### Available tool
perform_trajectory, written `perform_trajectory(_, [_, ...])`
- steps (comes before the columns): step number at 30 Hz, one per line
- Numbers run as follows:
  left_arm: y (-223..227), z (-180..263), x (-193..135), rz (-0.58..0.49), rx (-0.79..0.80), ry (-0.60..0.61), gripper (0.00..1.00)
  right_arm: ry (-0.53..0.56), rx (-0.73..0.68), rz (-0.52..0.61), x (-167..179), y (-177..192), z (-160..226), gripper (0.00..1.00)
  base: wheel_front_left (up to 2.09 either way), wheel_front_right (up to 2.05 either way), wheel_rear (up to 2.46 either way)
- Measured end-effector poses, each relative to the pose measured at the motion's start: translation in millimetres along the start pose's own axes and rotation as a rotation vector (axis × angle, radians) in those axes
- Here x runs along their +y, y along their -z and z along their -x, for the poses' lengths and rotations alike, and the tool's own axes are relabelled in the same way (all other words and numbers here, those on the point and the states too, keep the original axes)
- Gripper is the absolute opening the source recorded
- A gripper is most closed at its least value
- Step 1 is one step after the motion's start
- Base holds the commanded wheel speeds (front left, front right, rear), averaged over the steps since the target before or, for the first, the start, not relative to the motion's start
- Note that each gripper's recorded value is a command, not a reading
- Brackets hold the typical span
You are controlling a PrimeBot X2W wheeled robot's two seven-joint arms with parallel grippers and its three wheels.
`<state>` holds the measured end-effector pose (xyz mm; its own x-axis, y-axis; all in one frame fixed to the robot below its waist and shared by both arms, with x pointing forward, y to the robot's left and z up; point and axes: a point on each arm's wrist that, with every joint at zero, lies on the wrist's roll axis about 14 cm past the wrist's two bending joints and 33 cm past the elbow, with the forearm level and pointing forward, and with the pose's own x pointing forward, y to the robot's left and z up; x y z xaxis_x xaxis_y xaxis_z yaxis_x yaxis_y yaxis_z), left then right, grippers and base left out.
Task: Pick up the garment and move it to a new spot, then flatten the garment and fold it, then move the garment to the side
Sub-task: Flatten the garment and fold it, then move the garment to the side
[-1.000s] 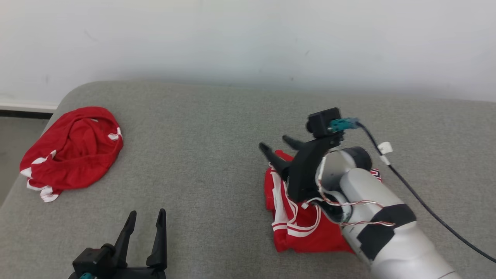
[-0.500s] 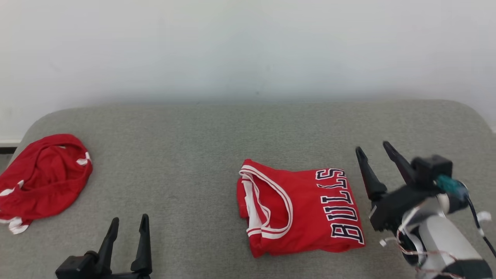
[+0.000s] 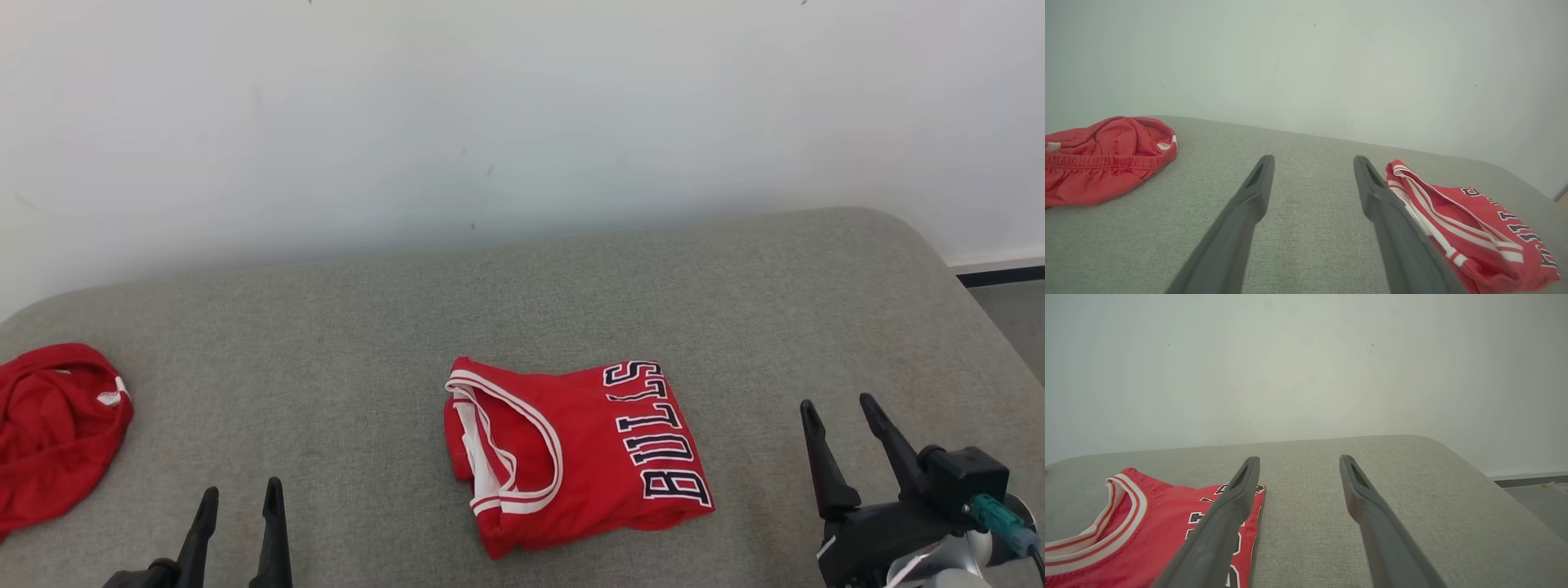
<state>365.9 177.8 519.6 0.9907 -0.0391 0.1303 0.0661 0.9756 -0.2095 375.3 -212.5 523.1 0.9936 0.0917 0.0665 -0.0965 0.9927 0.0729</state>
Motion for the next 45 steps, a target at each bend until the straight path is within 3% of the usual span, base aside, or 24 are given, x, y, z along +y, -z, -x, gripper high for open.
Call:
perform_trajectory(23, [6.8,14.2,2.4,-0.022,0.024,0.001,1.00,0.008,0.057,-0.002,1.9,18.6,6.9,1.00,0.00,0.00,0.00])
perform_trajectory(38, [8.7,23.8,11.1,-0.023,0.032,-0.026,1.00,-0.068,0.067,-0.001,24.9,12.0,-7.5,1.00,0.00,0.00,0.00])
perform_trajectory(45, [11.8,31.2,17.9,-0.018,0.043,-0.051,1.00,-0.148,0.297,-0.011,38.1,21.1,-37.2,1.00,0.00,0.00,0.00])
